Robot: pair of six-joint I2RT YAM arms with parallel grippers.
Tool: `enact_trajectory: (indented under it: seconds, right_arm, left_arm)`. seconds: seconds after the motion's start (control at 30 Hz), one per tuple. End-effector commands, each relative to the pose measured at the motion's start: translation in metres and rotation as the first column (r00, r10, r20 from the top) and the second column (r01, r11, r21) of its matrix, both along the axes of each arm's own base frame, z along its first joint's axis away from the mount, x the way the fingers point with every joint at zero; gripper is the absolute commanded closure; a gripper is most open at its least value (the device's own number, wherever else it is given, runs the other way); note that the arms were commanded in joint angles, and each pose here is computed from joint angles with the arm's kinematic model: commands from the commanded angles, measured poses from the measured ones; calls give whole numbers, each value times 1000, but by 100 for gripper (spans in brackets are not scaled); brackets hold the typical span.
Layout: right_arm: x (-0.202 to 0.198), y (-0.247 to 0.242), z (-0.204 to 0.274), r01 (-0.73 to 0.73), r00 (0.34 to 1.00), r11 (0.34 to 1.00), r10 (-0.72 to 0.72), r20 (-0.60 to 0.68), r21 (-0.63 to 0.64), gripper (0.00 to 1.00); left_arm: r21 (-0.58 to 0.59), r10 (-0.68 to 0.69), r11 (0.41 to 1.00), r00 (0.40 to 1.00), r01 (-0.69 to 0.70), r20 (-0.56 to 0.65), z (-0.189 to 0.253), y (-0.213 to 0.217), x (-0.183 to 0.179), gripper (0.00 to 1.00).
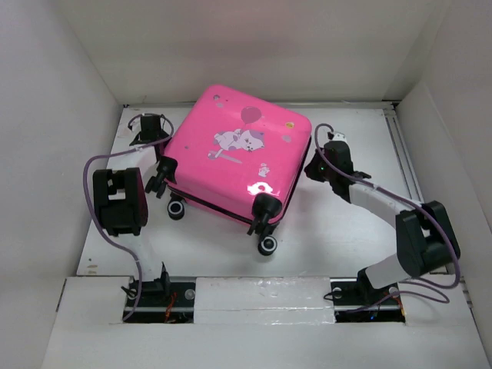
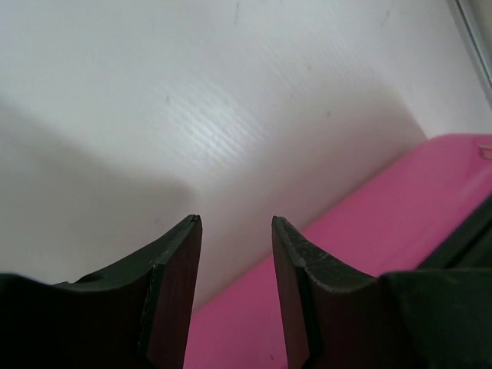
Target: Pack the luggage
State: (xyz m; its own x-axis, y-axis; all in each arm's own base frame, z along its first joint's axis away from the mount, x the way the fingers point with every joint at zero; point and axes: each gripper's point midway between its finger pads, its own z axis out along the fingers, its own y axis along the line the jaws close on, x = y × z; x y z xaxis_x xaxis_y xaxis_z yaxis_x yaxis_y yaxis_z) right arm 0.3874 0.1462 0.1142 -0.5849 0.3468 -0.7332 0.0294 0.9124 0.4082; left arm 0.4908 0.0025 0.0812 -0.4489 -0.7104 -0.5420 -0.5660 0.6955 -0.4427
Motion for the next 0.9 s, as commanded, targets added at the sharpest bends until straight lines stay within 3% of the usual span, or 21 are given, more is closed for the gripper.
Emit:
enact_trajectory:
  seconds: [0.0, 0.03, 0.13, 0.17, 0.23, 0.27, 0.33, 0.37, 0.4, 0.47, 0.5, 0.53, 0.6, 0.63, 0.7, 0.73, 0.8, 0.87]
  right_arm:
    - [30, 44, 42, -126, 986, 990, 117, 117, 68, 85]
    - [38, 60, 60, -180, 974, 980, 166, 154, 81, 85]
    - [50, 97, 54, -289, 952, 952, 274, 132, 106, 87]
    - [59, 117, 77, -349, 928, 929, 325, 185, 119, 88]
    - [68, 142, 55, -424, 904, 899, 412, 115, 111, 89]
    - [72, 176, 99, -543, 834, 831, 516, 195, 121, 90]
    - [67, 201, 69, -643, 766, 761, 639, 68, 84, 90]
    - [63, 217, 77, -681, 732, 730, 678, 67, 54, 90]
    - [75, 226, 117, -687, 720, 727, 680, 138, 0, 90]
    - [85, 220, 131, -660, 737, 750, 660, 145, -55, 80]
    - [97, 204, 144, -609, 772, 789, 613, 169, -80, 73]
    - [103, 192, 155, -580, 788, 809, 586, 188, -90, 57]
    - [110, 146, 195, -486, 837, 871, 488, 246, -75, 40]
    - [119, 133, 187, -454, 856, 887, 459, 237, -79, 36]
    - [113, 105, 219, -393, 869, 916, 398, 296, -77, 31]
    - [114, 83, 206, -335, 900, 939, 343, 269, -77, 29]
    - [99, 70, 233, -307, 887, 949, 313, 340, -71, 22]
    - [95, 46, 218, -240, 920, 967, 255, 297, -86, 22]
  left_arm:
    - [-136, -131, 981, 989, 138, 64, 14, -68, -34, 63]
    - [-139, -143, 978, 983, 159, 116, 31, -77, -41, 63]
    - [-129, -173, 973, 973, 193, 156, 32, -96, -74, 63]
    - [-139, -179, 969, 970, 203, 164, 32, -102, -82, 64]
    - [-123, -200, 969, 971, 216, 132, 15, -114, -109, 65]
    - [-123, -243, 956, 955, 266, 172, 27, -137, -122, 65]
    - [-127, -260, 952, 956, 278, 137, 12, -151, -154, 65]
    - [-100, -274, 950, 944, 295, 184, 26, -164, -169, 65]
    - [-93, -266, 953, 944, 288, 194, 28, -167, -179, 65]
    - [-49, -197, 976, 961, 210, 193, 29, -153, -195, 62]
    - [-56, -164, 981, 954, 184, 252, 52, -145, -200, 60]
    - [-35, -142, 987, 957, 155, 254, 57, -134, -207, 57]
    - [-15, -58, 998, 925, 68, 375, 98, -108, -213, 43]
    - [-15, -21, 999, 911, 29, 412, 109, -98, -215, 32]
    - [-18, 69, 997, 859, -69, 507, 146, -74, -217, 16]
    - [-26, 89, 996, 834, -89, 545, 162, -66, -222, 16]
    - [-56, 114, 993, 789, -101, 603, 189, -63, -220, 16]
    - [-67, 124, 992, 764, -105, 633, 208, -61, -218, 16]
